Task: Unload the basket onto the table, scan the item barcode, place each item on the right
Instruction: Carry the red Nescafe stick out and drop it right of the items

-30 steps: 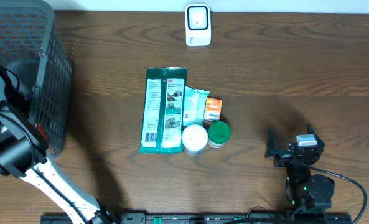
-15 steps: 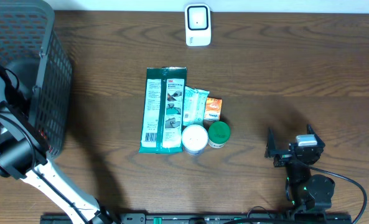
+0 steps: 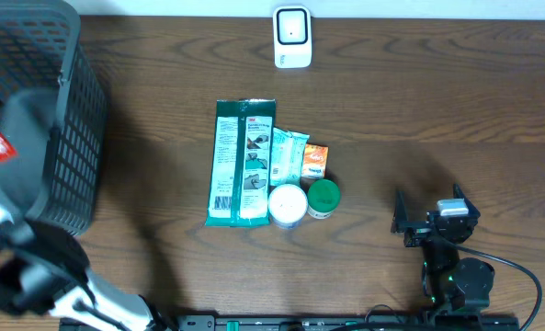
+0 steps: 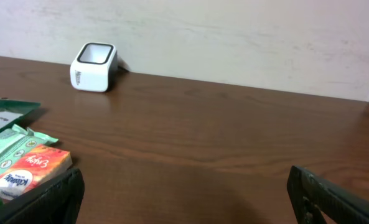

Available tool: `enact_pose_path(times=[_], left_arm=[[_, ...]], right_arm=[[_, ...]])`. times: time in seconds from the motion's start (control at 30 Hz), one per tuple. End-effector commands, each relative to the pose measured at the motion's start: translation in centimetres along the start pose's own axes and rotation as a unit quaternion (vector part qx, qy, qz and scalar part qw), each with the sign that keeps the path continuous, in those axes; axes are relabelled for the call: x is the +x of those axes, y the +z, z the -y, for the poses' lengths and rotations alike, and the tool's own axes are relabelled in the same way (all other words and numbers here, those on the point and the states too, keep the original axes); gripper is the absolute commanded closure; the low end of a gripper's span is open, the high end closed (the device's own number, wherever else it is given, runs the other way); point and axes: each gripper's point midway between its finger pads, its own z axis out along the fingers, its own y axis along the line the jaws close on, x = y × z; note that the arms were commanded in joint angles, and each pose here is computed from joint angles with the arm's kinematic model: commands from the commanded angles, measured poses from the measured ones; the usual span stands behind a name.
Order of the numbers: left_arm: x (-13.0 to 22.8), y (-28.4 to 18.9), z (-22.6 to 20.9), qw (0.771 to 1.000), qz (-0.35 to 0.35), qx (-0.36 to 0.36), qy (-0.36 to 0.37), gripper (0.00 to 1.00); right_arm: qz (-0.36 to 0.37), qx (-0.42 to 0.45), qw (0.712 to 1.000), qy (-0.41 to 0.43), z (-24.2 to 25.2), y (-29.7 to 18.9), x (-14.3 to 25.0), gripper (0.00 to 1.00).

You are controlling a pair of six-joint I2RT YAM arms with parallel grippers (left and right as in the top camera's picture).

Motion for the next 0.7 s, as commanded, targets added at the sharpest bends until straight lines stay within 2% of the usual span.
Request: enact_pose_path(times=[0.0, 0.1, 0.17, 0.27, 0.37, 0.43, 0.67], left_arm=[[-2.0, -6.0, 0.4, 0.996, 0.074, 0.031, -0.029, 0.93], [-2.2, -10.9, 2.4, 0.988, 0.114, 0.104, -0.026, 0.93], [-1.5, -13.8, 4.6, 0.977, 0.121, 0.177, -0.013, 0.93], [0.5, -18.3, 9.1, 0.939, 0.104, 0.328, 0.020, 0.93], [3.4, -23.5, 13.6, 0.862, 0.067, 0.496, 0.076, 0.93], [5.0, -26.2, 15.6, 0.809, 0.047, 0.576, 0.108, 0.93], [9.7, -32.5, 19.4, 0.656, -0.015, 0.732, 0.184, 0.93]], right_arm=[[-0.003, 0.001, 1.000, 0.006, 0.0, 0.0, 0.1, 0.01], [-0.003, 0.001, 1.000, 0.006, 0.0, 0.0, 0.2, 0.01], [-0.003, 0.001, 1.000, 0.006, 0.0, 0.0, 0.2, 0.01], [-0.003, 0.000, 1.000, 0.006, 0.0, 0.0, 0.1, 0.01], [-0.003, 0.001, 1.000, 0.006, 0.0, 0.0, 0.2, 0.01], [-0.003, 0.001, 1.000, 0.006, 0.0, 0.0, 0.1, 0.01], [-0.003, 0.001, 1.000, 0.006, 0.0, 0.0, 0.2, 0.01]])
